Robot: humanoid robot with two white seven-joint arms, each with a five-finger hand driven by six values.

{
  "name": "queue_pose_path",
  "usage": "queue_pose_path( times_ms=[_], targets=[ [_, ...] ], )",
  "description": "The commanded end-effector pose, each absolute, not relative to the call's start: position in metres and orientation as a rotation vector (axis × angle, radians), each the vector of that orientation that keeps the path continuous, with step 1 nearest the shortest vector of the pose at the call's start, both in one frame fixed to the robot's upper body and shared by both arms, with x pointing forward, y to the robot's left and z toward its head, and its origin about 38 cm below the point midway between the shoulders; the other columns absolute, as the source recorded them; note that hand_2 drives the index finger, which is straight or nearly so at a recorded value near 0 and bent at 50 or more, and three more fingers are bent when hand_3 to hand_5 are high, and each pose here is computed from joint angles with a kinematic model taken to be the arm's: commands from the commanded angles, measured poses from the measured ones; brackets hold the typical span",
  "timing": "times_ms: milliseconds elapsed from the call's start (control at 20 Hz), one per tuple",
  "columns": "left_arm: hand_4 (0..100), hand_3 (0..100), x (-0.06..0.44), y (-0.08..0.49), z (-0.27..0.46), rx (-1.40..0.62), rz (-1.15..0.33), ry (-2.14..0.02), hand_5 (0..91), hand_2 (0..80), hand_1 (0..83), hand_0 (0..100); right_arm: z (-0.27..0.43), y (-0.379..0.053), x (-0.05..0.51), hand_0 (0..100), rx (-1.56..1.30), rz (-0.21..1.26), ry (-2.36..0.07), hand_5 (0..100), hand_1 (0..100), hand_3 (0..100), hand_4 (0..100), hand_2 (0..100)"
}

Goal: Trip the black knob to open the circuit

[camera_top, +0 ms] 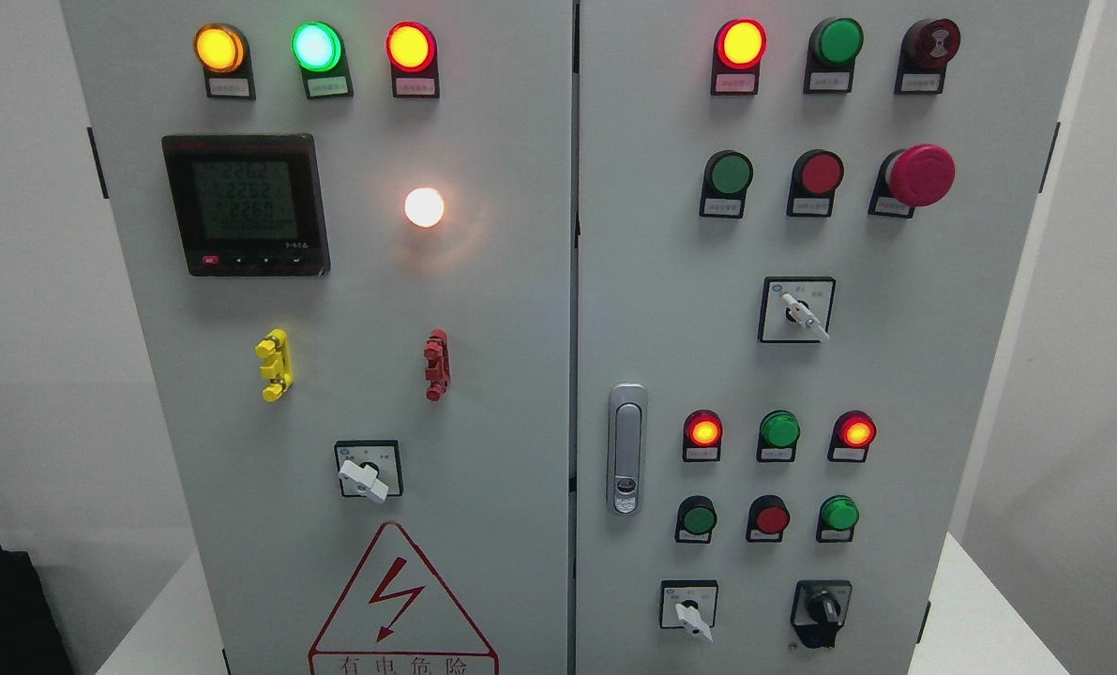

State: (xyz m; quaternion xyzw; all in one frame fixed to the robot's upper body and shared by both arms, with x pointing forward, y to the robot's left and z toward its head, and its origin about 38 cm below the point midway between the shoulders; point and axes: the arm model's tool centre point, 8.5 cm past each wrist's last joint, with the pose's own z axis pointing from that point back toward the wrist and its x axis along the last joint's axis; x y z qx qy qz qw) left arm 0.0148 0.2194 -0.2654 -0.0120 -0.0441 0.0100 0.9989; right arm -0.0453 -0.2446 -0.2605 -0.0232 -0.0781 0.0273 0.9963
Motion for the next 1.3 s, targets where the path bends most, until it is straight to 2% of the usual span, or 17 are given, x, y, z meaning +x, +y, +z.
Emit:
queue_pose_path(
  times_ms=[0,550,600,650,750,800,900,950,1050,1250],
  targets=[
    [0,0,0.015,0.219,-0.265,-0.024,0.023,-0.088,0.0,0.0,38.9,12,-0.260,-0.247,-0.048,2,-0.046,0.049,-0.158,0,29,0,0,0],
    [0,0,0.015,0.219,-0.265,-0.024,0.023,-0.087,0.0,0.0,38.9,12,-0.260,-0.242,-0.030,1,-0.043,0.035,-0.219,0,30,0,0,0],
    [0,0,0.015,0.219,-0.265,-0.024,0.023,-0.088,0.0,0.0,38.9,12,-0.260,-0.242,-0.027,2,-0.048,0.032,-0.248,0,32,11,0,0],
    [0,0,0.015,0.219,-0.265,-0.024,0.023,-0.087,0.0,0.0,38.9,12,-0.259,-0.243,-0.023,3,-0.052,0.028,-0.286,0,33,15,3,0],
    [0,0,0.015,0.219,-0.265,-0.024,0.023,-0.088,0.0,0.0,38.9,12,-0.257,-0.233,-0.017,7,-0.041,0.020,-0.350,0,40,38,19,0],
    [0,0,0.015,0.218,-0.265,-0.026,0.023,-0.088,0.0,0.0,38.9,12,-0.256,-0.230,-0.015,7,-0.037,0.018,-0.370,0,41,39,20,0],
    [0,0,0.015,0.219,-0.265,-0.024,0.023,-0.087,0.0,0.0,38.9,12,-0.254,-0.227,-0.007,11,-0.038,0.011,-0.434,0,42,55,33,0],
    [0,0,0.015,0.219,-0.265,-0.024,0.023,-0.087,0.0,0.0,38.9,12,-0.252,-0.225,-0.002,11,-0.045,0.007,-0.479,0,43,56,35,0],
    [0,0,0.015,0.219,-0.265,-0.024,0.023,-0.088,0.0,0.0,38.9,12,-0.247,-0.226,0.005,13,-0.067,-0.001,-0.571,7,43,67,46,0],
    [0,0,0.015,0.219,-0.265,-0.024,0.023,-0.087,0.0,0.0,38.9,12,-0.234,-0.229,0.021,14,-0.113,-0.021,-0.764,16,44,77,55,0]
  ],
)
